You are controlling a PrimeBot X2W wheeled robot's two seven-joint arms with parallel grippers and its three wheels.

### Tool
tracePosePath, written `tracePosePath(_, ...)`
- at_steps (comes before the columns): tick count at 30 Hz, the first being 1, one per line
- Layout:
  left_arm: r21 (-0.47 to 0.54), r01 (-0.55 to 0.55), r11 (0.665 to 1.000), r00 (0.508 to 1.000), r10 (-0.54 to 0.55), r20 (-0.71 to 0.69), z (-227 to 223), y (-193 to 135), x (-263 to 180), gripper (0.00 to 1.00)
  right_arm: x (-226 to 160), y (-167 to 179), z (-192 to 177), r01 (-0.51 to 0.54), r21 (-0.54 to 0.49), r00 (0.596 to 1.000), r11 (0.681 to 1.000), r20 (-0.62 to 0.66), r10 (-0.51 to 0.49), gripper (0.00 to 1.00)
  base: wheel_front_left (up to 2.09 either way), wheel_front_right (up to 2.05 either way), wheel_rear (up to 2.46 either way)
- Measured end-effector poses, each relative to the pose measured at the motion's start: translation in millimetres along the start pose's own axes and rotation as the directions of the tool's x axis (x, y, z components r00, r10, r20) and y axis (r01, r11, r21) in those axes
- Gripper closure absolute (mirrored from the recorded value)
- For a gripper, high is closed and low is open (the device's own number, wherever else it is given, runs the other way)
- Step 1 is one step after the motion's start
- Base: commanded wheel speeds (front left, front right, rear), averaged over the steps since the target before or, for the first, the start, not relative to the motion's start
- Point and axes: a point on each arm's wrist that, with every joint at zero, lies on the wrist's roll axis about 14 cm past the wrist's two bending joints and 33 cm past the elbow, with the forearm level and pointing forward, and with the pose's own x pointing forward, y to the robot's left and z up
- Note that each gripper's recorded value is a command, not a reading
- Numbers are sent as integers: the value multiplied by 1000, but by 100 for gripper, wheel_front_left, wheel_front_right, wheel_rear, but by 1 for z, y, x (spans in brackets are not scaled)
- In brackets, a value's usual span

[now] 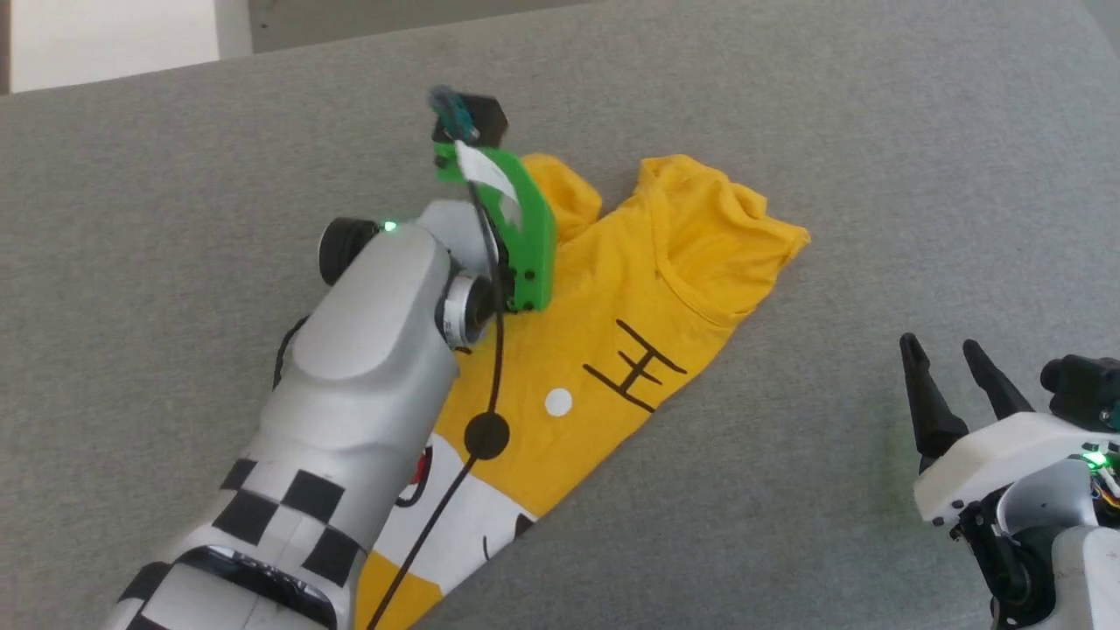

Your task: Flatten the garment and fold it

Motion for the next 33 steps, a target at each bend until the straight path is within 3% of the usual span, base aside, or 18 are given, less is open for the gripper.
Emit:
tracePosePath(5, -163, 30, 986, 959, 18, 283, 59, 19, -39, 100, 3, 15, 5, -43, -18, 999, 999, 0, 43, 0, 0, 0, 0)
tracePosePath(9, -315, -46, 948, 907, 171, 384, 59, 77, -82, 100, 4, 35, 4, -99, -31, 995, 995, -13, 98, 0, 0, 0, 0)
tracePosePath(11, -421, -103, 901, 889, 273, 367, 34, 114, -103, 100, 5, 48, 7, -136, -38, 991, 990, -14, 136, 0, 0, 0, 0)
tracePosePath(15, -618, -220, 755, 844, 465, 268, -42, 175, -147, 100, 6, 75, 13, -209, -50, 978, 977, -5, 209, 0, 0, 0, 0)
tracePosePath(20, -783, -268, 562, 812, 569, 131, -128, 194, -182, 100, 4, 99, 19, -273, -64, 962, 960, 0, 274, 0, 0, 0, 0)
tracePosePath(22, -810, -272, 520, 806, 582, 103, -148, 193, -191, 100, 3, 106, 21, -291, -69, 956, 954, 3, 292, 0, 0, 0, 0)
tracePosePath(23, -825, -251, 506, 807, 581, 111, -151, 190, -194, 80, 2, 110, 20, -302, -72, 953, 951, 0, 303, 0, 0, 0, 0)
tracePosePath(24, -839, -218, 498, 802, 581, 136, -147, 188, -197, 0, 1, 113, 20, -311, -76, 950, 947, -5, 311, 0, 0, 0, 0)
tracePosePath(25, -842, -185, 507, 784, 592, 184, -139, 187, -203, 0, 0, 117, 20, -322, -79, 947, 943, -6, 322, 0, 0, 0, 0)
tracePosePath(28, -801, -150, 579, 684, 646, 339, -108, 191, -229, 0, -3, 129, 18, -355, -94, 935, 930, -24, 354, 0, 0, 0, 0)
tracePosePath(30, -734, -195, 650, 560, 688, 461, -88, 197, -254, 0, -2, 135, 15, -371, -106, 929, 923, -56, 367, 0, 0, 0, 0)
tracePosePath(33, -614, -315, 724, 417, 686, 596, -76, 193, -276, 0, 8, 143, 10, -391, -148, 919, 908, -125, 375, 0, 0, 0, 0)
